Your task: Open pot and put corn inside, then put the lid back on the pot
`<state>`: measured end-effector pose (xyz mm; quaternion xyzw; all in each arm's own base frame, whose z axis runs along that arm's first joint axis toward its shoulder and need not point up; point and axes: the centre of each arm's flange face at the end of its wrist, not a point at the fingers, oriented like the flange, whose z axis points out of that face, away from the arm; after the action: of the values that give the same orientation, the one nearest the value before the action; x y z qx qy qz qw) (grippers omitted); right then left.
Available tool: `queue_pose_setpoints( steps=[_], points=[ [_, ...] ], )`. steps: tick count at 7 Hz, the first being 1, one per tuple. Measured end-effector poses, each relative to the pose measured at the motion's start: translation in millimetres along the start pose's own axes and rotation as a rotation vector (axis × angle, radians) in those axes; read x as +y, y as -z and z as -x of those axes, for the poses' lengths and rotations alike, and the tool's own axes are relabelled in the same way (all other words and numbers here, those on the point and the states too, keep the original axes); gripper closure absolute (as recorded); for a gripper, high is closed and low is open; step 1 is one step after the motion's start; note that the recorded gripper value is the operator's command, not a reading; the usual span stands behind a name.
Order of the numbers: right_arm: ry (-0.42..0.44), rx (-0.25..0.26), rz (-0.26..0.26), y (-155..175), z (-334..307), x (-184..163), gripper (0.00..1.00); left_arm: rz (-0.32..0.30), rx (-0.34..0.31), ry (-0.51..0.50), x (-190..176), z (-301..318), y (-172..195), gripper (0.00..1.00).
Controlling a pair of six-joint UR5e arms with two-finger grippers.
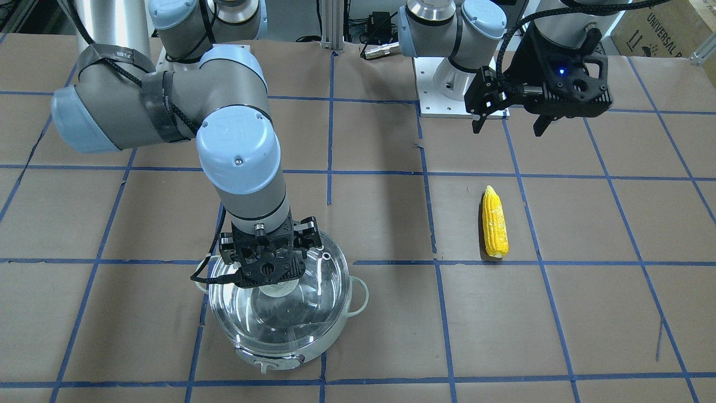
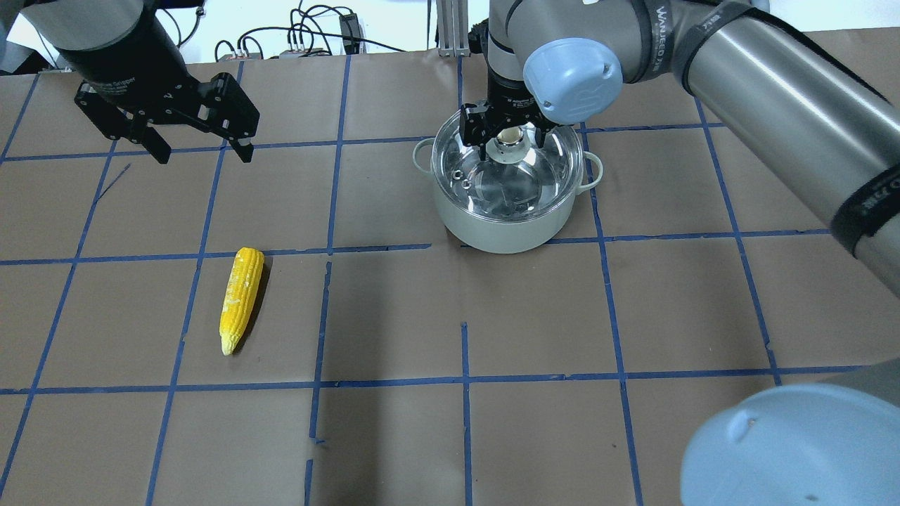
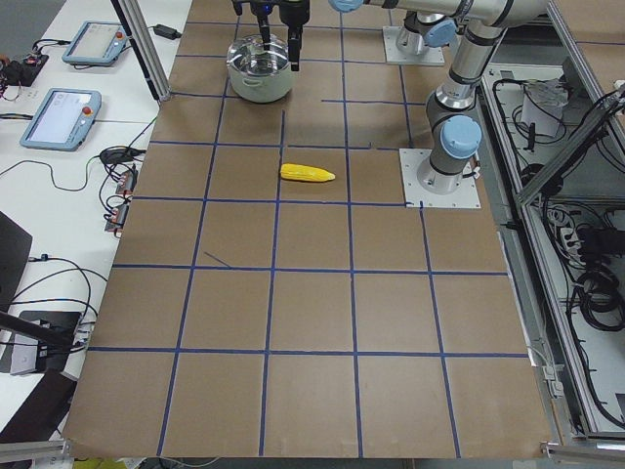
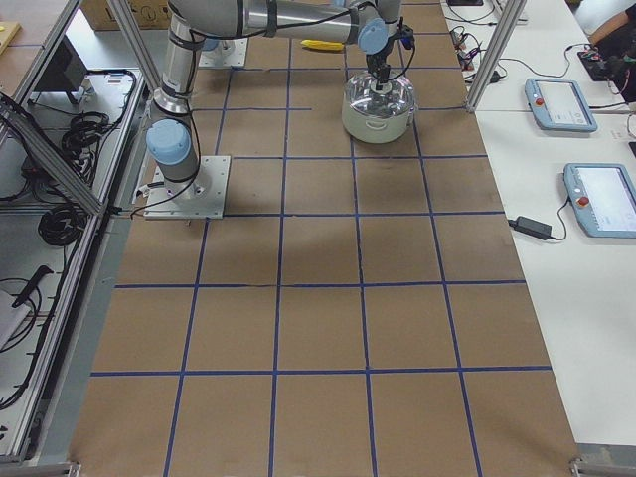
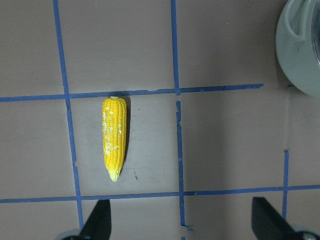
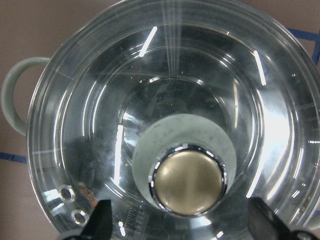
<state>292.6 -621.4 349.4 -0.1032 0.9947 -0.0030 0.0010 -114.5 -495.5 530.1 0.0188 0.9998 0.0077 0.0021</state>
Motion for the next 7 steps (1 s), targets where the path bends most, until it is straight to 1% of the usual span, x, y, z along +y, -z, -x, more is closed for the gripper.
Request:
queue_pose_setpoints(
  steps=[2, 4, 5, 6, 7],
  points=[
    [0.001, 0.003, 0.002, -2, 1, -11, 0.05, 0.001, 0.000, 0.001, 0, 0, 0, 0.00],
    [0.002, 0.004, 0.006, -4, 1, -15, 0.11, 0.001, 0.001, 0.000, 0, 0, -1, 0.00],
    [0.003, 0.004, 0.006, -4, 1, -16, 0.17, 0.001, 0.000, 0.000, 0, 0, -1, 0.00],
    [0.003, 0.004, 0.005, -3, 1, -16, 0.28, 0.001, 0.000, 0.000, 0, 0, -1, 0.00],
    [0.003, 0.003, 0.003, -2, 2, -18, 0.34, 0.001, 0.000, 0.000, -1, 0, -1, 0.00]
  ],
)
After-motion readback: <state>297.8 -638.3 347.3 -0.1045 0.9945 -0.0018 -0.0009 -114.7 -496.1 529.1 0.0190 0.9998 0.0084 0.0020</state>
